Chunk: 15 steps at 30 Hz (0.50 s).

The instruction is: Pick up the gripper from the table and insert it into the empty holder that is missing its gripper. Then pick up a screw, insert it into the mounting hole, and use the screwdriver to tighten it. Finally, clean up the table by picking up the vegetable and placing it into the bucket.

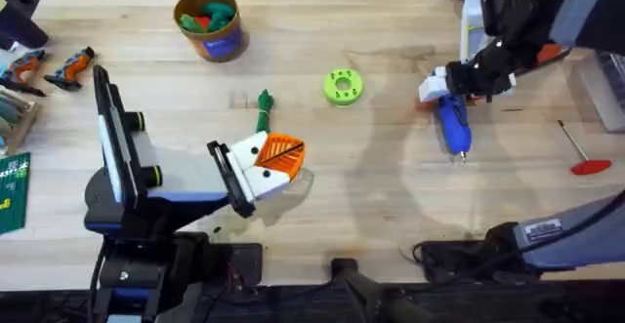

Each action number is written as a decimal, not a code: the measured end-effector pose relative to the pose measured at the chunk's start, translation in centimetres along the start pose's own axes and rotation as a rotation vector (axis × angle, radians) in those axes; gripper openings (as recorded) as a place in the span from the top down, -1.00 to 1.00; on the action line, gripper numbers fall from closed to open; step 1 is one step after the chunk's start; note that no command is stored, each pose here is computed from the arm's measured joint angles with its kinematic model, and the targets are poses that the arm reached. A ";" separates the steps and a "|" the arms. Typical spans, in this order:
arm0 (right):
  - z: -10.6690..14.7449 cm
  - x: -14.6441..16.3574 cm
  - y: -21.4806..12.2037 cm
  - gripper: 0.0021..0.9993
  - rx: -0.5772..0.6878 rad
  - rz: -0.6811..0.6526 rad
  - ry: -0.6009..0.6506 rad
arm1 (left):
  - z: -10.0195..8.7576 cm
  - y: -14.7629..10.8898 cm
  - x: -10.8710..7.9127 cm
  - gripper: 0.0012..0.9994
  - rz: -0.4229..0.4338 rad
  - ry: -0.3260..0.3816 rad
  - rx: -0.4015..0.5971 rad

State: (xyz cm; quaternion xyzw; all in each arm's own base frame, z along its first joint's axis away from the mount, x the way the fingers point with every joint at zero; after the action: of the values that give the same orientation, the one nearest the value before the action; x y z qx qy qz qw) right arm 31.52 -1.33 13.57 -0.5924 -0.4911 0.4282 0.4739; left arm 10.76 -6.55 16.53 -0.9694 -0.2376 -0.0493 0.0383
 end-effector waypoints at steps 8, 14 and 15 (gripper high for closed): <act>0.0 0.1 0.0 -0.16 0.001 0.000 -0.003 | 0.0 0.0 0.0 0.97 0.000 0.000 0.000; -0.2 0.1 0.1 0.48 -0.008 -0.001 -0.004 | 0.0 0.0 0.0 0.97 0.000 0.000 0.000; -0.2 0.1 0.1 0.64 -0.010 -0.001 -0.005 | 0.0 0.0 0.0 0.97 0.000 0.000 0.000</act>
State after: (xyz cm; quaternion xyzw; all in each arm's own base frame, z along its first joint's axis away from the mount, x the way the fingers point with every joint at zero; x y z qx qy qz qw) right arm 31.75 -1.24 13.47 -0.5936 -0.4947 0.4268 0.4699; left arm 10.76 -6.55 16.53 -0.9694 -0.2376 -0.0491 0.0384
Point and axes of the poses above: each hand's point on the last joint's axis, 136 mm out from that joint toward the fingers, its own y axis out along the fingers, its own x axis along the line the jaws close on, z = x × y, the point moved 10 cm from there along -y, back along the fingers, and after that the axes turned 10 degrees about y, right-handed, at the moved point
